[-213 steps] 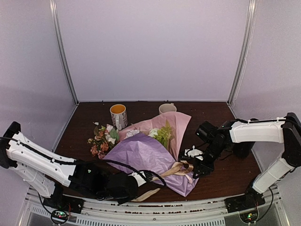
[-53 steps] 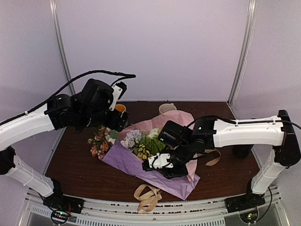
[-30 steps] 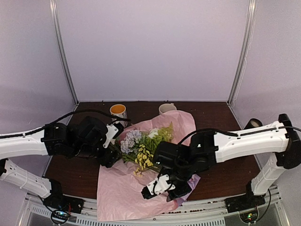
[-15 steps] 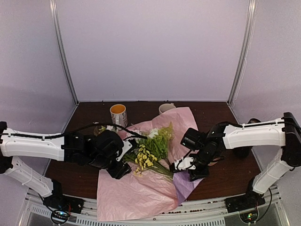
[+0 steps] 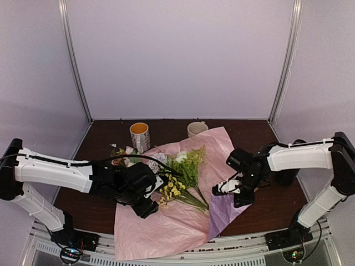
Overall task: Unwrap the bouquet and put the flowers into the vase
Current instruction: Unfold the quarter folded wrapping paper into folded wrapping paper.
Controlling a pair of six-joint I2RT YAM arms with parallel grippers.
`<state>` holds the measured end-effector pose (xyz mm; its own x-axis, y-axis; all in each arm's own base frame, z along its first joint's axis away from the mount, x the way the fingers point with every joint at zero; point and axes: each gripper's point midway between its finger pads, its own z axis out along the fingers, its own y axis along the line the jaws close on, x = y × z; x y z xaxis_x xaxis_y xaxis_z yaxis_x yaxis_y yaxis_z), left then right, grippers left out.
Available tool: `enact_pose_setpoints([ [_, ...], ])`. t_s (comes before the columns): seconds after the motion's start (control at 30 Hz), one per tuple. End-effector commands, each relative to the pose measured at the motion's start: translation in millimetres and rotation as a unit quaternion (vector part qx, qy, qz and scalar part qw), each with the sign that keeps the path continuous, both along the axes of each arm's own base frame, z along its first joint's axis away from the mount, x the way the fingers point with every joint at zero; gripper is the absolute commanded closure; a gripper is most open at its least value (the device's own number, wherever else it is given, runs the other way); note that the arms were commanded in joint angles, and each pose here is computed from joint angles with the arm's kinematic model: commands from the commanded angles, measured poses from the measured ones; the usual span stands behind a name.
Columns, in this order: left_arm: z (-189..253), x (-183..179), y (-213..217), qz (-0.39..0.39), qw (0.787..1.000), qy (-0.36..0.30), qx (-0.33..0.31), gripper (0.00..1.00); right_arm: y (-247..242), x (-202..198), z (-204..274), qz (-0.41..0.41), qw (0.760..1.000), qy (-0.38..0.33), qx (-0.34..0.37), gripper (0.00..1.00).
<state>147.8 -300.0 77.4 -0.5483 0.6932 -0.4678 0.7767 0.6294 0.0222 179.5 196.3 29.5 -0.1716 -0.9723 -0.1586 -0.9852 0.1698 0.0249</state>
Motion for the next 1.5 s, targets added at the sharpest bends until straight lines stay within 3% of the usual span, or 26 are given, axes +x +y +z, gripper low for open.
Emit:
enact_pose_setpoints([
  [0.0,15,5,-14,-0.014,0.999,-0.021,-0.028,0.33,15,10,50,0.013,0.998,-0.033,0.058,0.59],
  [0.13,27,14,-18,-0.008,0.998,-0.048,-0.044,0.31,43,29,87,0.013,0.992,-0.056,0.109,0.56],
  [0.3,45,30,-24,0.011,0.995,-0.083,-0.054,0.27,78,62,99,-0.009,0.988,-0.041,0.147,0.56],
  [0.5,53,41,-32,0.021,0.993,-0.096,-0.066,0.26,96,83,72,-0.013,0.991,0.014,0.129,0.57],
  [0.57,54,43,-34,0.022,0.992,-0.099,-0.069,0.26,89,69,56,0.011,0.994,0.059,0.095,0.59],
  [0.67,57,47,-34,0.025,0.991,-0.106,-0.072,0.26,79,29,56,0.085,0.982,0.138,0.098,0.6],
  [0.83,60,50,-29,0.027,0.991,-0.113,-0.066,0.25,48,-27,74,0.169,0.962,0.193,0.094,0.6],
  [1.13,56,60,-18,0.036,0.992,-0.109,-0.057,0.24,-4,-102,37,0.287,0.945,0.155,-0.017,0.6],
  [1.27,54,62,-15,0.037,0.992,-0.109,-0.05,0.24,-11,-107,11,0.315,0.941,0.115,-0.052,0.6],
  [1.47,49,60,-13,0.045,0.993,-0.102,-0.05,0.24,-7,-103,-20,0.292,0.948,0.106,-0.071,0.61],
])
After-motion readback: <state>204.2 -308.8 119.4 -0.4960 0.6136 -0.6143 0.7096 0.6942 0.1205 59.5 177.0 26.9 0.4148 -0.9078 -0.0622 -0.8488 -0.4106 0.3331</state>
